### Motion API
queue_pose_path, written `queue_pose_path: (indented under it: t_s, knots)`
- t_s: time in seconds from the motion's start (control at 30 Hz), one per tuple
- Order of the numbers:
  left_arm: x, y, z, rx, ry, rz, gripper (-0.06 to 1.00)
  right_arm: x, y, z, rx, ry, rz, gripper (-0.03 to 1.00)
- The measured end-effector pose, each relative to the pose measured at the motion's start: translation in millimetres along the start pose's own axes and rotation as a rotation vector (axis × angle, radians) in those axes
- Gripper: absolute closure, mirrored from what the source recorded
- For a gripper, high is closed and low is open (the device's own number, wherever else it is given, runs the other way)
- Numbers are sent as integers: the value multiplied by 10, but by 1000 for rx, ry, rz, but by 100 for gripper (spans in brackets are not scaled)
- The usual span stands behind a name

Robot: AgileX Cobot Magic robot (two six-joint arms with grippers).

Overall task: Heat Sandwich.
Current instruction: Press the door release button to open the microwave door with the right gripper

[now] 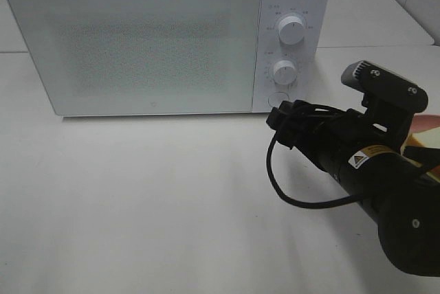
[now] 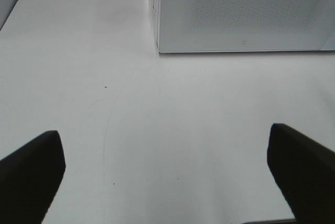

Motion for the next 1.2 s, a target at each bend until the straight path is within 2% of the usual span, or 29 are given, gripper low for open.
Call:
queue_pose_path:
  t_s: [0.03, 0.07, 0.13, 0.17, 0.2, 0.3, 0.33, 0.4, 0.53, 0.63, 0.67, 0.7, 0.73, 0.8, 0.83, 0.87, 1.0, 1.2]
  knots:
    - [0, 0, 0, 0, 0, 0, -5, 0, 0, 0, 0, 0, 0, 21]
    - [0, 0, 0, 0, 0, 0, -5, 0, 0, -2, 126, 1, 0, 22]
    - [0, 0, 0, 0, 0, 0, -5, 0, -1, -5, 271, 3, -1, 23]
    - [0, 0, 0, 0, 0, 0, -5, 0, -3, -16, 409, 9, -4, 24]
    - [0, 0, 0, 0, 0, 0, -5, 0, -3, -16, 409, 9, -4, 24]
    - [0, 0, 0, 0, 0, 0, -5, 0, -4, -25, 580, 15, -7, 27]
    - [0, 0, 0, 0, 0, 0, -5, -1, -7, -40, 678, 22, -12, 28]
    - [0, 0, 0, 0, 0, 0, -5, -1, -7, -43, 720, 24, -14, 30]
    - [0, 0, 0, 0, 0, 0, -5, -1, -7, -43, 946, 22, -17, 36]
    - [0, 0, 0, 0, 0, 0, -5, -1, -8, -44, 1011, 23, -18, 39]
    - [0, 0, 0, 0, 0, 0, -5, -1, -8, -44, 1063, 22, -19, 42]
    - [0, 0, 0, 0, 0, 0, -5, -1, -8, -44, 1080, 22, -19, 48]
    - [0, 0, 0, 0, 0, 0, -5, -1, -8, -44, 1080, 22, -19, 48]
    - [0, 0, 0, 0, 0, 0, -5, -1, -8, -44, 1103, 22, -19, 55]
    - [0, 0, 0, 0, 0, 0, -5, -1, -8, -44, 1118, 22, -20, 65]
    - [0, 0, 0, 0, 0, 0, -5, -1, -8, -44, 1118, 22, -20, 65]
    - [0, 0, 0, 0, 0, 0, -5, -1, -8, -44, 1122, 22, -20, 88]
    - [0, 0, 0, 0, 0, 0, -5, 18, -46, -68, 1131, 35, -49, 92]
Point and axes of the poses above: a point on each arm's last joint axis where the gripper is mounted, x pointing out along that axis toward the gripper, y along the wrist's bending axis when the last joint is at zero, z = x × y, the point moved 7 cm from there along x, pointing out along that axis toward the gripper, and after that the axes turned 1 degree about -x, right-handed, at the moved point
